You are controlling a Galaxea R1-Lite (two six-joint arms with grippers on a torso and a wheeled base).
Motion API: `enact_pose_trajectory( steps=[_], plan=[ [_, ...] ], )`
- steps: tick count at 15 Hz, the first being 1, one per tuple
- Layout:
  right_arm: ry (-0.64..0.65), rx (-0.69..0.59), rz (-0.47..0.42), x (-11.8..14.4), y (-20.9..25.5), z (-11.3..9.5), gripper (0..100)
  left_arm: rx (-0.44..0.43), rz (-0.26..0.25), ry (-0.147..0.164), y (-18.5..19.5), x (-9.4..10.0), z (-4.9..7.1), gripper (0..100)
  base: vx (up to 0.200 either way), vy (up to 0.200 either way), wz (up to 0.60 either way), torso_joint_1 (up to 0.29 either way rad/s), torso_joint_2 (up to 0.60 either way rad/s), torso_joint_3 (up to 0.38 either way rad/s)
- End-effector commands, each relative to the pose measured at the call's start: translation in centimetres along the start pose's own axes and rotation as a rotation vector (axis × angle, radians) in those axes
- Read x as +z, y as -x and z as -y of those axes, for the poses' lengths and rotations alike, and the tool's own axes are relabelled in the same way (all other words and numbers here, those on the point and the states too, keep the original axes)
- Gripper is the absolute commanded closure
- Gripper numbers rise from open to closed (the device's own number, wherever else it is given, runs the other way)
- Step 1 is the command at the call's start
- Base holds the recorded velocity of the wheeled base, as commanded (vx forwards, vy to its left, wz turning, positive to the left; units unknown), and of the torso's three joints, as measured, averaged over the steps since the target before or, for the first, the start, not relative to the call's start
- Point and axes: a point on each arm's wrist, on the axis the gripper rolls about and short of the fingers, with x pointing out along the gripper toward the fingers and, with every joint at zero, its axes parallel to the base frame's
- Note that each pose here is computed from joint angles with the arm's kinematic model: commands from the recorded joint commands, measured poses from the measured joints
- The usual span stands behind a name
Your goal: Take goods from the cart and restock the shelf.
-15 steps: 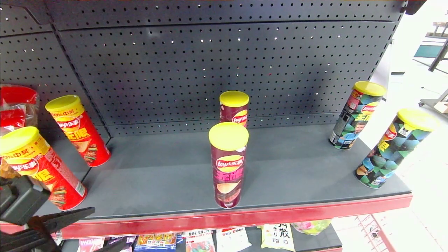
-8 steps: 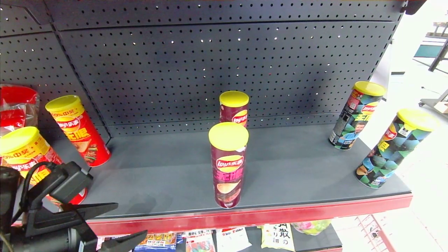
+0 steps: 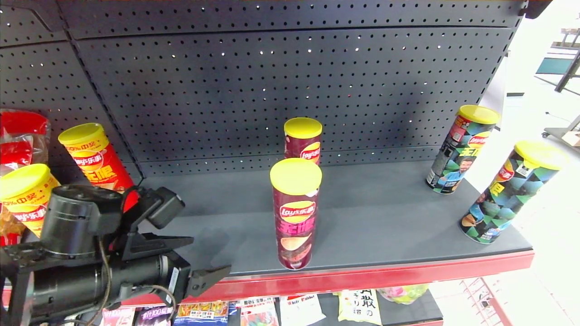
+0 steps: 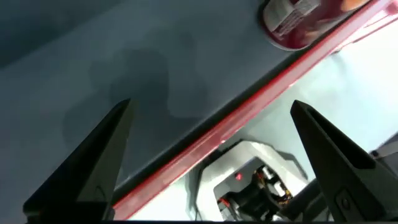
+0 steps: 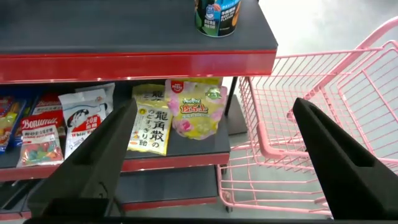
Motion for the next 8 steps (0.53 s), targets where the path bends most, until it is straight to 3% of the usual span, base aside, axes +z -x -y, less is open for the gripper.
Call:
enact_pose_trajectory(
  steps=[1, 8],
  plan=[
    [0.001, 0.002, -0.006, 0.0, -0.1, 0.0, 0, 0.005, -0.07, -0.013, -2.7, 0.1, 0.4, 0, 0.0, 0.0, 0.0, 0.0, 0.0, 0.0],
    [0.001, -0.001, -0.006, 0.0, -0.1, 0.0, 0, 0.053, -0.067, -0.036, -6.1, 2.5, 0.7, 0, 0.0, 0.0, 0.0, 0.0, 0.0, 0.0]
  ],
)
